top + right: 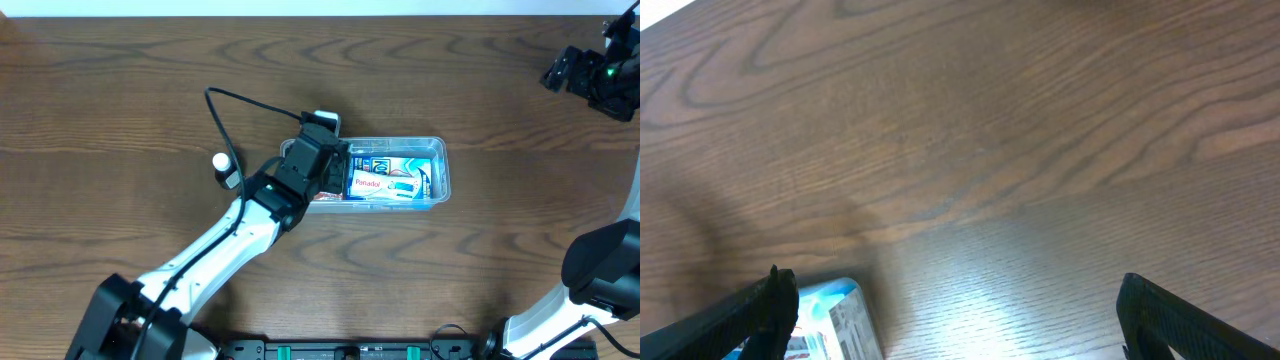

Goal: Pack container
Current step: 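Carry the green Zam-Buk box with the left gripper over the container, then lower the green box into the container and open the left gripper, then withdraw the left gripper to the white-capped bottle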

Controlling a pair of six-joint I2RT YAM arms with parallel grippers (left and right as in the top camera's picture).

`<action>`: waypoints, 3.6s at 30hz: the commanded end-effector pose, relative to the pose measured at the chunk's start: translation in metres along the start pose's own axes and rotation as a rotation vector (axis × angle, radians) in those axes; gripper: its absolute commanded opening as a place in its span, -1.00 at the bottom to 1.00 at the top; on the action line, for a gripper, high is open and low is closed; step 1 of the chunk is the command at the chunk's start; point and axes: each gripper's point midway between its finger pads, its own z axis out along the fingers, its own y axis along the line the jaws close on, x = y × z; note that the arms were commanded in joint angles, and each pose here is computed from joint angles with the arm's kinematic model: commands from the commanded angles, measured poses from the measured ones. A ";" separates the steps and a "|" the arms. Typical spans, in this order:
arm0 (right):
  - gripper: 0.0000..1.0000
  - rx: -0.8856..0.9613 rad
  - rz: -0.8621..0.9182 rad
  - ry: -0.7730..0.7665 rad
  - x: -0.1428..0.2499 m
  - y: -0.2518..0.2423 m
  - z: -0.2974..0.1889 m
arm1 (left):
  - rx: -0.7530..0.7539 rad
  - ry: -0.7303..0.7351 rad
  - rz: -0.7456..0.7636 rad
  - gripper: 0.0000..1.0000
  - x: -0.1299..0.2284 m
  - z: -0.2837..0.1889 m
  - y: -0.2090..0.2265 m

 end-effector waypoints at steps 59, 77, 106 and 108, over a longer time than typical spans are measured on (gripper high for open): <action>0.99 -0.006 0.000 -0.040 -0.006 0.002 -0.014 | -0.079 0.067 0.009 0.48 0.022 0.016 0.001; 0.99 -0.006 0.000 -0.040 -0.006 0.002 -0.014 | -0.044 -0.069 -0.028 0.56 -0.026 -0.020 -0.001; 0.98 -0.006 0.000 -0.039 -0.006 0.002 -0.014 | -0.521 0.200 -0.059 0.96 0.007 -0.065 0.190; 0.98 -0.005 0.000 -0.039 -0.006 0.002 -0.014 | -0.525 0.241 -0.055 0.96 0.016 -0.055 0.193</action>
